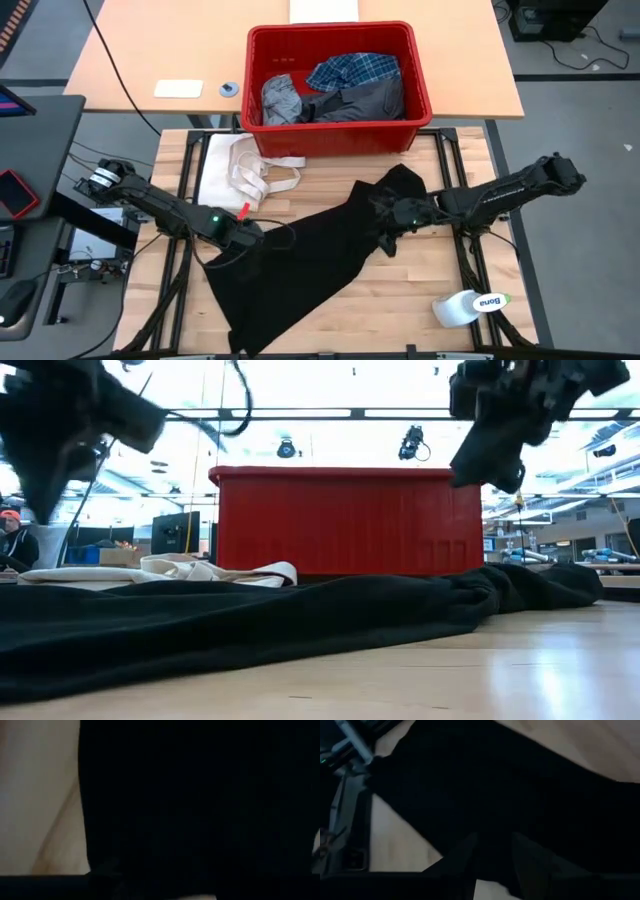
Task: Fold Laundry from Bin
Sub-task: Fold the black shirt
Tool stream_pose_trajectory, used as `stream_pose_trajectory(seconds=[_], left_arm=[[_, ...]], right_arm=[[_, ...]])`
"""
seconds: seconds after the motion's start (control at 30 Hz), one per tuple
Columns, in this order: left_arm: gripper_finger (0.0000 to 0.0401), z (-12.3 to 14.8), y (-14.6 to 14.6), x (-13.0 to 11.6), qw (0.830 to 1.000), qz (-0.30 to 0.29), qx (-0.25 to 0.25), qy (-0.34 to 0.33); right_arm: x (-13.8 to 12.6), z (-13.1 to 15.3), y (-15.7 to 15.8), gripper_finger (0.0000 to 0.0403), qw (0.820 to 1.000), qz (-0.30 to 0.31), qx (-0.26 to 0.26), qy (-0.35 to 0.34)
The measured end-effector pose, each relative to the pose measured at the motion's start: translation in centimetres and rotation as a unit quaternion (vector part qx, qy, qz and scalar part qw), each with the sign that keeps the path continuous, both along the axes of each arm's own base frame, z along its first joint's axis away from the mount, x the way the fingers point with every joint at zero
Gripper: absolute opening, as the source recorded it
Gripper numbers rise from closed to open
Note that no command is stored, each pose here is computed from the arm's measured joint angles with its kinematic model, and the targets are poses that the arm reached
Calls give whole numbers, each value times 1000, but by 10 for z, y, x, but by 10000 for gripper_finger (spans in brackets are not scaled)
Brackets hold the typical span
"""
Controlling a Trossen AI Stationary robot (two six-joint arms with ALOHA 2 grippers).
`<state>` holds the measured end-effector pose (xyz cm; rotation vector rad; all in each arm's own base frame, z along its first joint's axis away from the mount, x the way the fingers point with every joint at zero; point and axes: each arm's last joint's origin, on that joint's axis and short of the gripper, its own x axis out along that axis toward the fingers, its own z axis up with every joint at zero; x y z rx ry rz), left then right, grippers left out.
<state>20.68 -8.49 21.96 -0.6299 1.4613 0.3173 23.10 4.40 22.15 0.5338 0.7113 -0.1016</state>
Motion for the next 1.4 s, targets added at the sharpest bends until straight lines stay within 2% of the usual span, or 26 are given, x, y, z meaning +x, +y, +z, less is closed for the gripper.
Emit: stream_pose_trajectory(seconds=[0.1, 0.2, 0.33, 0.47, 0.57, 0.67, 0.73, 0.83, 0.93, 1.03, 1.17, 1.27, 1.4], left_arm=[[182, -1, 2, -14, 996, 31, -18, 87], [182, -1, 1, -20, 989, 49, -38, 131], [182, -2, 0, -24, 986, 57, -41, 150], [182, -2, -1, -25, 986, 55, -37, 155], [182, -2, 0, -27, 987, 30, -28, 155], [182, -3, -1, -24, 992, -34, -16, 118], [182, -3, -4, -16, 993, -94, -23, 64], [182, -1, -12, -4, 984, -171, -47, -22], [182, 5, -33, 8, 965, -212, -97, -121], [182, 11, -64, 6, 938, -262, -112, -197], [182, 9, -109, -11, 913, -308, -121, -238], [182, 4, -136, -26, 896, -341, -122, -256], [182, -7, -161, -35, 887, -342, -87, -298]], right_arm=[[11, 9, 16, 126, 999, 31, -4, -7], [24, 20, 34, 126, 997, 74, -20, -19], [45, 33, 60, 126, 989, 134, -53, -31], [63, 39, 82, 126, 984, 165, -63, -33], [74, 45, 98, 126, 979, 184, -69, -44], [85, 48, 113, 126, 975, 195, -93, -54], [93, 47, 121, 126, 973, 193, -110, -59], [106, 39, 130, 126, 975, 177, -124, -54], [115, 27, 129, 126, 983, 141, -112, -35], [120, 22, 123, 126, 993, 82, -79, -20], [120, 22, 116, 126, 998, 0, -59, -11], [118, 28, 113, 126, 996, -53, -69, -29], [118, 31, 110, 126, 993, -79, -83, -39]])
